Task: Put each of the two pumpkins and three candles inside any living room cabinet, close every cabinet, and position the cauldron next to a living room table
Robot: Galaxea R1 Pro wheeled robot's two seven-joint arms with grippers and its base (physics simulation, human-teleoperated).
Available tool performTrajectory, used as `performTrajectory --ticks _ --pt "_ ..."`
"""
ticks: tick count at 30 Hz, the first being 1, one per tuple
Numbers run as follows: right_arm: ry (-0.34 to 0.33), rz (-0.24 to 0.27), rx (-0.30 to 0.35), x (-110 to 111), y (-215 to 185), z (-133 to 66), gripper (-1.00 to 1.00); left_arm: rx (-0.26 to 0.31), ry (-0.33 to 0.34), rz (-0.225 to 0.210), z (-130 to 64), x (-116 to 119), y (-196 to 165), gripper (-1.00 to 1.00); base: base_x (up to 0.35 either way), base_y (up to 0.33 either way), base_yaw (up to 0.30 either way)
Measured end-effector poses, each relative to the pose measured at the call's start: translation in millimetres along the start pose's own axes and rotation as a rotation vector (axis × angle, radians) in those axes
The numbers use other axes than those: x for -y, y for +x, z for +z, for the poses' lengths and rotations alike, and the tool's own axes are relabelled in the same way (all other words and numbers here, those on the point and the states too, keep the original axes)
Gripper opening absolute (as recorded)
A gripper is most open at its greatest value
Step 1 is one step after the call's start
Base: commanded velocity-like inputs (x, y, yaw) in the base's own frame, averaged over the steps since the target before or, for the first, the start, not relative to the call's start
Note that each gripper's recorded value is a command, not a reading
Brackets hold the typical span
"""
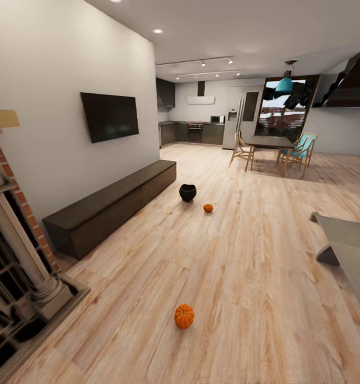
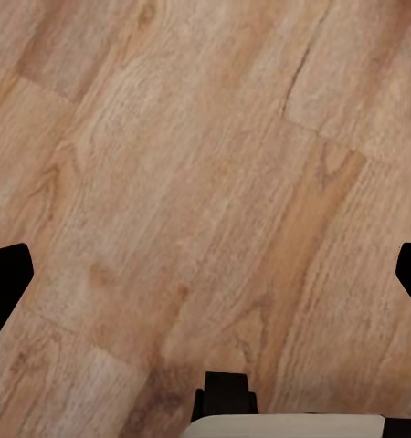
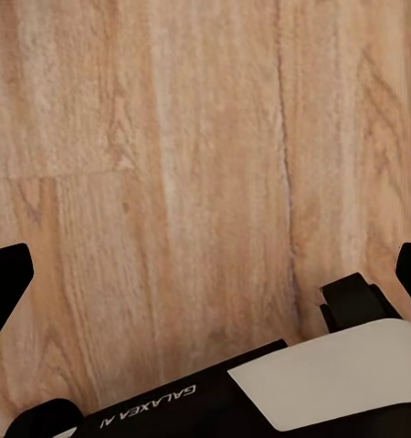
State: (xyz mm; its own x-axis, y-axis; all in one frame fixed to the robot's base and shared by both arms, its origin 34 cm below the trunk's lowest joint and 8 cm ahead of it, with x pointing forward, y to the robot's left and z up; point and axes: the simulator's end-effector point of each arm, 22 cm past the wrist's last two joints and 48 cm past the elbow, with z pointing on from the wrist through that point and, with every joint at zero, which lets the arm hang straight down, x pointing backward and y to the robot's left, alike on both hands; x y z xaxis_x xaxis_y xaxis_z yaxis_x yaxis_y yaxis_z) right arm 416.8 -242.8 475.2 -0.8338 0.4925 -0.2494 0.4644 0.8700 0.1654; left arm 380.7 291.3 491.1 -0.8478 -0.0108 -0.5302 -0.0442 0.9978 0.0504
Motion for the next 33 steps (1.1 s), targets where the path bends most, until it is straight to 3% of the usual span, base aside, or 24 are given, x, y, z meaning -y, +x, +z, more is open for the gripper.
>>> performTrajectory --ticks 24,33 --pt "-0.009 0.009 -0.006 -6.3 4.3 0.1 1.0 0.008 0.0 0.001 -0.1 0.4 -1.5 1.0 0.003 0.0 -0.264" --pt "-0.018 0.008 -0.004 -9.9 4.2 -0.7 1.0 0.029 0.001 0.003 -0.5 0.1 -6.5 1.0 0.2 0.0 -0.264"
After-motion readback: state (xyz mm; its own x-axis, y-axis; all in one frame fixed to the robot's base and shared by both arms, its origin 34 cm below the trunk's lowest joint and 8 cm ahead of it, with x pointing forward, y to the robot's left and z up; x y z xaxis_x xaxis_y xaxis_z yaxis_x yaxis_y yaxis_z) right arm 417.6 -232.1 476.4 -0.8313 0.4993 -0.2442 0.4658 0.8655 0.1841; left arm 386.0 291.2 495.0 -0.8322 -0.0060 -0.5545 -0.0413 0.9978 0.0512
